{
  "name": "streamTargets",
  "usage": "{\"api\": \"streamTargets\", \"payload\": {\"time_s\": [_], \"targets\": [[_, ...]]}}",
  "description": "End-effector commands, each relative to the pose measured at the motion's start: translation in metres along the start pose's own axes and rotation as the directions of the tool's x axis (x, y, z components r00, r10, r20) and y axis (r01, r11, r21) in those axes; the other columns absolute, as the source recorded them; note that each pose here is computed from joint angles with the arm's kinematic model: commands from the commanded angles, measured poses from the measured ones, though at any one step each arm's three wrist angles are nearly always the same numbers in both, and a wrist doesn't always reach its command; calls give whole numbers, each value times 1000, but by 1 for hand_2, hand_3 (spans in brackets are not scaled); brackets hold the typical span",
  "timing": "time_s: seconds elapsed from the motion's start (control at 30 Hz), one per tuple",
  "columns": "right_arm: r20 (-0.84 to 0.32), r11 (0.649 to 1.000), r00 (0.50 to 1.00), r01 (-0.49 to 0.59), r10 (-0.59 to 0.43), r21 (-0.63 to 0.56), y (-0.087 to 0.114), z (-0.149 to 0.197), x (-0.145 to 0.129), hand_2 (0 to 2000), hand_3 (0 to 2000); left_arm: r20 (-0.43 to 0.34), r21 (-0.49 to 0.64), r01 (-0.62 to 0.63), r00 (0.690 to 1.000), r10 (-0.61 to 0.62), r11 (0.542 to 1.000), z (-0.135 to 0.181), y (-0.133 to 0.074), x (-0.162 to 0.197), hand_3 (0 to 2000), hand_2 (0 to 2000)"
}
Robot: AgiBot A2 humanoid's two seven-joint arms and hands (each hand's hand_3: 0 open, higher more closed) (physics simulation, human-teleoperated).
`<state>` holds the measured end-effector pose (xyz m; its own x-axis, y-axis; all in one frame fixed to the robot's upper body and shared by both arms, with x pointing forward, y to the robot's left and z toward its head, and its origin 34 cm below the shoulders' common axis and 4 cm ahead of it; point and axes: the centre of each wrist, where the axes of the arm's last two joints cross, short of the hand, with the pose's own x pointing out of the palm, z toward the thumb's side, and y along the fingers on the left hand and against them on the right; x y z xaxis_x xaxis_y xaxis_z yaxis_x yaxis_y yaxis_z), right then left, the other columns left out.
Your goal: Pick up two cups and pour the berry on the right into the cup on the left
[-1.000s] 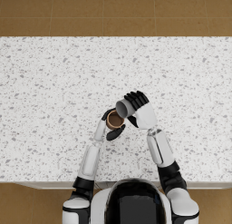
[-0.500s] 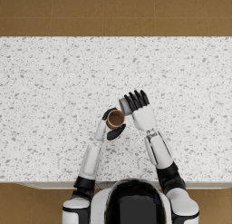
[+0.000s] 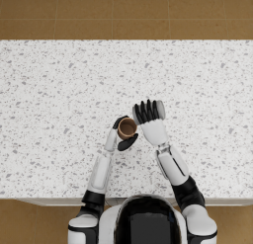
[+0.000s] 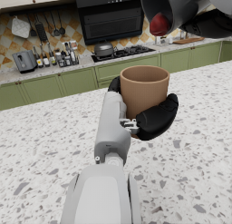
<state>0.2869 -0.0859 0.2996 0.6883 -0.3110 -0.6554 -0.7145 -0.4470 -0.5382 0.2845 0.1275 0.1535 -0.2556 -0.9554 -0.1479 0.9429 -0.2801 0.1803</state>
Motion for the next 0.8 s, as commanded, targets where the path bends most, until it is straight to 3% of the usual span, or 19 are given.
{"api": "streamTargets", "payload": {"time_s": [0.03, 0.27, 0.8], "targets": [[-26, 1000, 999, 25, -24, 18, -4, -3, -7, 2000, 1280, 2, 19, -10, 1000, 10, 1000, 6, 5, -2, 1280, 2000], [-204, 999, 979, 10, -2, 37, -4, -1, -3, 2000, 1280, 8, -6, -18, 1000, 18, 1000, -1, 3, -3, 1280, 2000], [-235, 999, 971, -30, 34, 21, 5, 5, 6, 2000, 1280, 14, -6, -49, 999, 49, 999, -1, -1, -11, 1280, 2000]]}}
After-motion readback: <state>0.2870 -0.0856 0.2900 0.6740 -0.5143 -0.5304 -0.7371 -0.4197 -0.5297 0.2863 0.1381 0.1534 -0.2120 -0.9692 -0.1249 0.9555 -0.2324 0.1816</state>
